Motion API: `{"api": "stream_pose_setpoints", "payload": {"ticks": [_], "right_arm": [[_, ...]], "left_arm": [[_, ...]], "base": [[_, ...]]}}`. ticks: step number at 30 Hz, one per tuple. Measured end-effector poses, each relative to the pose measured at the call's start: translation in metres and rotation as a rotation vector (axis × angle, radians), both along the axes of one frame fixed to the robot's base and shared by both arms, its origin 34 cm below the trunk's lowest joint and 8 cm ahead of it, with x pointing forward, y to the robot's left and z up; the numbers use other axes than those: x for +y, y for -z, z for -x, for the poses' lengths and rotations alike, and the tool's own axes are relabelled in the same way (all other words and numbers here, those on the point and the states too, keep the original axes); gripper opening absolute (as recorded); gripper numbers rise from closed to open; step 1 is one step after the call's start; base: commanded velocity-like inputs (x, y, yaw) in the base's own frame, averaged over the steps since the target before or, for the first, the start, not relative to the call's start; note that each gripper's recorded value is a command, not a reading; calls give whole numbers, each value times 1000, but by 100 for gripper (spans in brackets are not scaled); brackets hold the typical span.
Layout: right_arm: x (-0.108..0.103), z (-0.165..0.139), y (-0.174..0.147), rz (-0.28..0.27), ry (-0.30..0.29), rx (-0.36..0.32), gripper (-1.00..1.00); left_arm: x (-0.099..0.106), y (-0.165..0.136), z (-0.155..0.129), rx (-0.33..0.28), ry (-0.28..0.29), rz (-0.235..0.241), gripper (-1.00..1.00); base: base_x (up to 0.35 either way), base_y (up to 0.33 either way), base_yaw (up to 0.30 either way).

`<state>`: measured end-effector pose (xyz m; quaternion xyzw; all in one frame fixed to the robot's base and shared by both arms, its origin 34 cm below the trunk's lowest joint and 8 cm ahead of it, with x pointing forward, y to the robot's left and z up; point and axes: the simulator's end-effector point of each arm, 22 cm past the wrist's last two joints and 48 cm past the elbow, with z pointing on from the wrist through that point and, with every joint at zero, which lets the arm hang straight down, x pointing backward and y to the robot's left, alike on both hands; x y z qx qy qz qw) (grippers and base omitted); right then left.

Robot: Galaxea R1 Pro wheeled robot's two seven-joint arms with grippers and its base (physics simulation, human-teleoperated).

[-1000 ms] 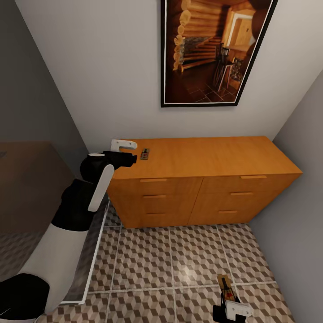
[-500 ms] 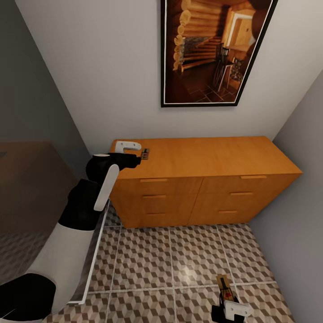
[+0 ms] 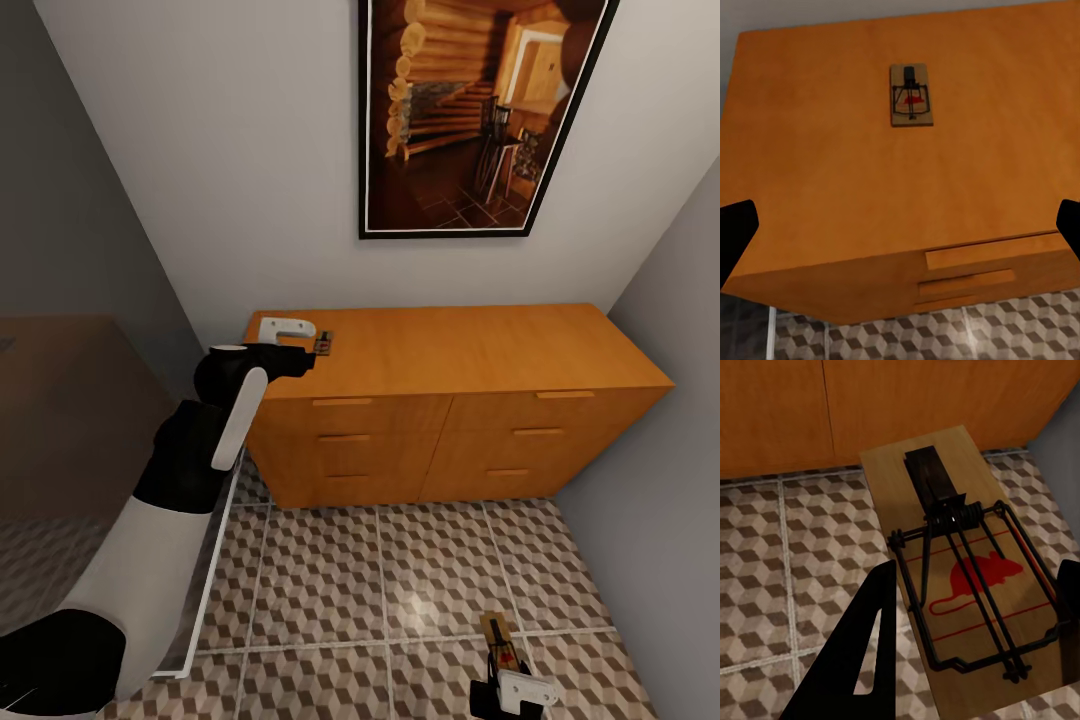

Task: Take the four mousetraps from the cabinet in the bathroom and place them on the bathroom floor. Make sure all four end up on the same floor surface, and ensure that at least two of them are either under or directly next to the same bathroom sink.

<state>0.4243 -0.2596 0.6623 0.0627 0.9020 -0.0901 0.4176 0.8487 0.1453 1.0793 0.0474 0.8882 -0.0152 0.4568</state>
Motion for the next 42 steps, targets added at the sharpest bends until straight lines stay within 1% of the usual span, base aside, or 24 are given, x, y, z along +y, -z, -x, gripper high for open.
{"api": "stream_pose_setpoints", "payload": {"ticks": [6, 12, 20, 25, 29, 34, 42], "right_arm": [[-1, 0, 0, 2, 2, 0, -100], [-1, 0, 0, 2, 3, 0, -100], [-1, 0, 0, 3, 3, 0, -100], [-1, 0, 0, 3, 3, 0, -100], [-1, 0, 0, 3, 3, 0, -100], [-1, 0, 0, 3, 3, 1, -100], [-1, 0, 0, 3, 3, 0, -100]], "left_arm": [[-1, 2, 0, 5, 2, 2, 100], [-2, 11, 1, 28, 3, 1, 100], [-4, 14, 2, 36, 9, 3, 100], [-5, 22, 3, 55, 11, 2, 100], [-10, 25, 4, 65, 19, 18, 100], [-17, 29, 6, 83, 34, 50, 100], [-20, 39, 9, 109, 42, 49, 100]], "base": [[42, 0, 0], [121, 0, 0], [132, 0, 0], [126, 0, 0], [98, 0, 0], [28, 0, 0], [3, 0, 0]]}}
